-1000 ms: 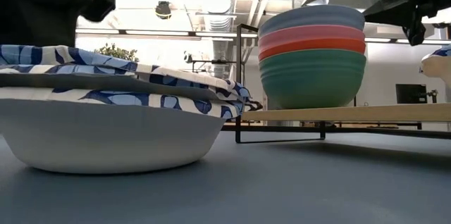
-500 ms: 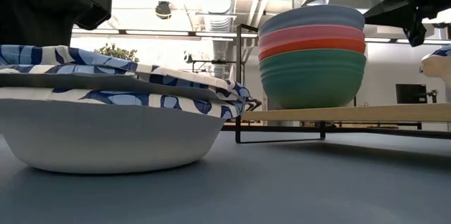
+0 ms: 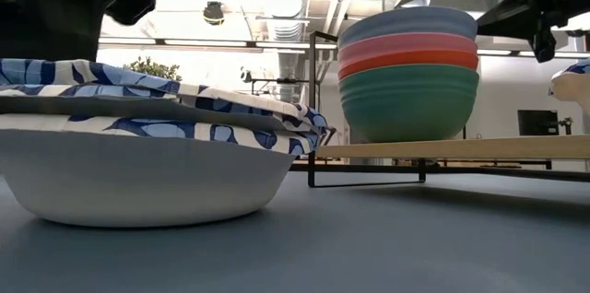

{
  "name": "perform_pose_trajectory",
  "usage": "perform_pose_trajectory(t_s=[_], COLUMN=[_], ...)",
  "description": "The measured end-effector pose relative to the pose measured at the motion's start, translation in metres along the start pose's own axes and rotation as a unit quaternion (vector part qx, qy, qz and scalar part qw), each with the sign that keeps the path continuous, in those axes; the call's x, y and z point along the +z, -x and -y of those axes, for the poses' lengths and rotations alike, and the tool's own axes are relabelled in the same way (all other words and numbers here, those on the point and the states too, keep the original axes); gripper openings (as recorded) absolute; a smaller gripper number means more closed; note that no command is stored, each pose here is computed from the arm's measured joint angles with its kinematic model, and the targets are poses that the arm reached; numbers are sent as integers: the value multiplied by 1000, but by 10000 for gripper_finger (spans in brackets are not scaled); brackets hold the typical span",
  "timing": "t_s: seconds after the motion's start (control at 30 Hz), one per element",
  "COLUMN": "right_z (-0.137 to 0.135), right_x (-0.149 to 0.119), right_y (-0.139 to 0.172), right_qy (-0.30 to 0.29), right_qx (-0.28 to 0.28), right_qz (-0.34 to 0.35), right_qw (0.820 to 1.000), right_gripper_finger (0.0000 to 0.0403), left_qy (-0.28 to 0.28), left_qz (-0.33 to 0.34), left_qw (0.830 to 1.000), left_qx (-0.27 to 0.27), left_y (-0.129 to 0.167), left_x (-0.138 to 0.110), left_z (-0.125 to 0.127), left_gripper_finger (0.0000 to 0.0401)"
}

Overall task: Place and stack bowls onto a shelf
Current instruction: Stack the white bowl on top of the white bowl on the shelf

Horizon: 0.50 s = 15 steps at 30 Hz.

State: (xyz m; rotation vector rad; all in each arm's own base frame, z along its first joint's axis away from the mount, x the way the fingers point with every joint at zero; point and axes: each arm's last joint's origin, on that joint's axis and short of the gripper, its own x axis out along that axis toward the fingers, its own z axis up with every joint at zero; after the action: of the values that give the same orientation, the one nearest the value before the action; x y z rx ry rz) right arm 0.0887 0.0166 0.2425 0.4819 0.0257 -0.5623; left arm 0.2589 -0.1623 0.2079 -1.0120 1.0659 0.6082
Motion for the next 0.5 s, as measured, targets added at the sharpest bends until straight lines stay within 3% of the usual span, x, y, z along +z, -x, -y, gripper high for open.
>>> perform_pose_trajectory(t_s=[0.27, 0.5], right_z=[1, 1], right_x=[1, 1], right_y=[-1, -1], right_qy=[-5, -5], right_qx=[-9, -8], right_qz=[6, 5], right_qw=[1000, 1000], right_gripper_finger=[63, 63], left_qy=[-30, -36], left_qz=[4, 13], left_qw=[999, 999], left_qx=[10, 20], left_y=[6, 5], left_x=[5, 6], left_z=[3, 1], left_gripper_finger=[116, 101])
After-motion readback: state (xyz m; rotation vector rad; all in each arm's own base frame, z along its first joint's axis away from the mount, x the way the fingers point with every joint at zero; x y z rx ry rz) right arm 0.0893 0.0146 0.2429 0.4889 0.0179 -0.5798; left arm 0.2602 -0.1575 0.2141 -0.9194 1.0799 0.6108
